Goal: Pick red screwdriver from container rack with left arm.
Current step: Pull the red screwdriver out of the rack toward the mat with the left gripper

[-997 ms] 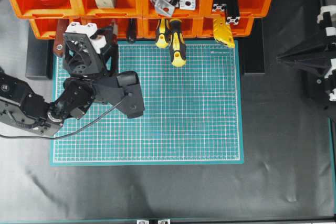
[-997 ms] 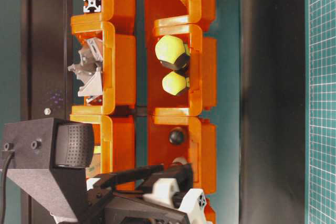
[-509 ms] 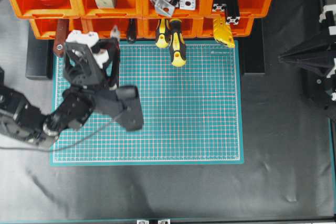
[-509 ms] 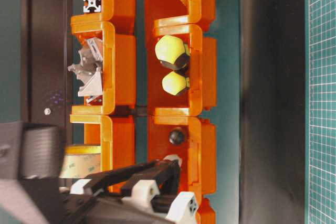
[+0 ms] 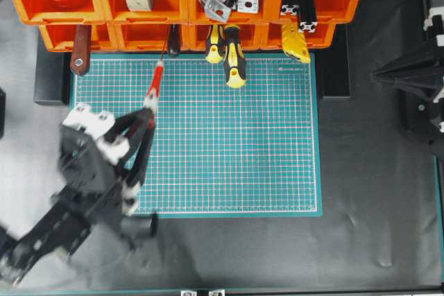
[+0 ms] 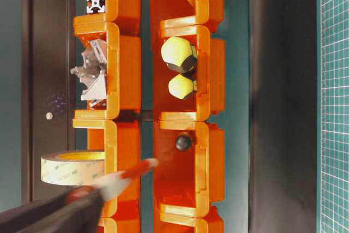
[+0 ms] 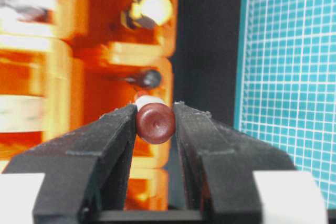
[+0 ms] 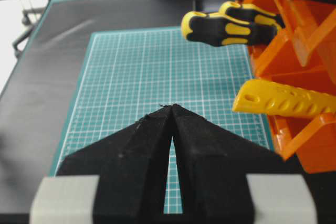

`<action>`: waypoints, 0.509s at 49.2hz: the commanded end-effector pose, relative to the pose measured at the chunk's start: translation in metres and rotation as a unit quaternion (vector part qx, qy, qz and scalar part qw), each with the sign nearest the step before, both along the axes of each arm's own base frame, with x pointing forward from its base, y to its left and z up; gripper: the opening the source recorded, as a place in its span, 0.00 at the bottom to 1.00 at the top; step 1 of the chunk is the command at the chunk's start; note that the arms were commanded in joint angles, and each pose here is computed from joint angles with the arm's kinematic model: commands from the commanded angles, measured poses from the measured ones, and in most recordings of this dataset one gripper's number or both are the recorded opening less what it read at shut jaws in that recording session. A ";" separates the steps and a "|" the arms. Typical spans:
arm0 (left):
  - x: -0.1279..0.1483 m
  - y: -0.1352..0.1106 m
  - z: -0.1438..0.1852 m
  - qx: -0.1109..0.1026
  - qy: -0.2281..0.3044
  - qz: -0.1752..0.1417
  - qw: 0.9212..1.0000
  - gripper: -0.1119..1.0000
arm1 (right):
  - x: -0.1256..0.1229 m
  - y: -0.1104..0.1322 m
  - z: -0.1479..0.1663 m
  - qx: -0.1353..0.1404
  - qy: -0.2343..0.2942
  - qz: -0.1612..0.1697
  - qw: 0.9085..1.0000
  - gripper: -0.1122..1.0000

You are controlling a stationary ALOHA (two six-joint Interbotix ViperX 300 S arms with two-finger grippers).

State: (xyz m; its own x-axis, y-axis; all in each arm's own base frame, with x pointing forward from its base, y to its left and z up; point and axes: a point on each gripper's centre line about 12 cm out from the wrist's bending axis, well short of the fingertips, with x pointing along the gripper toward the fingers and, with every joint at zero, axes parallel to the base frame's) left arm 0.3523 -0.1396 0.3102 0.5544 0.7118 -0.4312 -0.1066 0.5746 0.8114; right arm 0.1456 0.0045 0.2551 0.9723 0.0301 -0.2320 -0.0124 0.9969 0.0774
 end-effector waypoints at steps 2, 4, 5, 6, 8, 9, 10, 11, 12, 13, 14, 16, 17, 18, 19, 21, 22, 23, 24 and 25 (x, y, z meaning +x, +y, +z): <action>-0.001 -0.014 0.033 0.003 -0.007 -0.007 1.000 0.32 | 0.000 0.000 0.017 0.002 -0.022 -0.001 1.000 0.10; -0.002 -0.020 0.039 0.008 -0.001 -0.014 1.000 0.32 | 0.000 0.000 0.017 0.003 -0.022 -0.001 1.000 0.10; -0.002 -0.024 0.040 0.011 0.003 -0.018 1.000 0.32 | 0.000 0.000 0.017 0.003 -0.022 -0.002 1.000 0.10; -0.002 -0.027 0.043 0.013 0.005 -0.022 1.000 0.32 | 0.000 0.000 0.016 0.003 -0.021 -0.001 1.000 0.10; -0.002 -0.034 0.046 0.018 0.010 -0.031 0.999 0.32 | 0.000 0.000 0.015 0.003 -0.017 -0.002 1.000 0.10; -0.001 -0.037 0.046 0.020 0.013 -0.033 0.999 0.32 | 0.000 0.000 0.014 0.004 -0.014 -0.002 1.000 0.10; -0.002 -0.040 0.047 0.021 0.013 -0.036 0.999 0.32 | 0.000 0.000 0.014 0.004 -0.013 -0.002 1.000 0.10; -0.002 -0.043 0.048 0.023 0.015 -0.038 0.999 0.32 | 0.000 0.000 0.014 0.004 -0.011 -0.002 1.000 0.10; -0.002 -0.046 0.048 0.023 0.016 -0.041 0.999 0.32 | 0.000 0.000 0.013 0.004 -0.008 -0.002 1.000 0.10; -0.002 -0.049 0.048 0.025 0.018 -0.043 0.999 0.32 | 0.000 0.000 0.012 0.005 -0.006 -0.002 1.000 0.10; -0.003 -0.052 0.048 0.025 0.018 -0.045 0.999 0.32 | -0.001 0.000 0.012 0.005 -0.004 -0.002 1.000 0.10; -0.004 -0.057 0.048 0.024 0.017 -0.050 0.998 0.32 | -0.001 0.000 0.011 0.005 -0.001 -0.002 1.000 0.10; -0.005 -0.060 0.047 0.024 0.016 -0.054 0.998 0.32 | -0.001 0.000 0.011 0.006 0.002 -0.003 1.000 0.10; -0.006 -0.062 0.047 0.023 0.015 -0.057 0.998 0.32 | -0.001 0.000 0.011 0.007 0.003 -0.003 1.000 0.10; -0.007 -0.064 0.046 0.023 0.016 -0.060 0.998 0.32 | -0.001 0.000 0.011 0.007 0.003 -0.003 1.000 0.10; -0.011 -0.071 0.045 0.024 0.015 -0.071 0.997 0.32 | -0.001 0.000 0.012 0.009 0.001 -0.003 1.000 0.10; -0.012 -0.073 0.043 0.025 0.017 -0.074 0.997 0.32 | -0.002 0.000 0.012 0.011 0.000 -0.003 1.000 0.10; -0.014 -0.075 0.042 0.026 0.018 -0.078 0.996 0.32 | -0.002 0.000 0.013 0.013 -0.002 -0.004 1.000 0.10; -0.016 -0.078 0.041 0.027 0.019 -0.082 0.996 0.32 | -0.002 -0.001 0.013 0.017 -0.004 -0.005 1.000 0.10; -0.017 -0.079 0.040 0.027 0.019 -0.084 0.996 0.32 | -0.003 -0.001 0.014 0.019 -0.006 -0.006 1.000 0.10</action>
State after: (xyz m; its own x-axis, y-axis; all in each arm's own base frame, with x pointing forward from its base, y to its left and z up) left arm 0.3429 -0.2109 0.3411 0.6224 0.6606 -0.4197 0.0251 0.5191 0.8543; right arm 0.1425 0.0043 0.2534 0.9659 0.0287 -0.2572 -0.0028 0.9949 0.1005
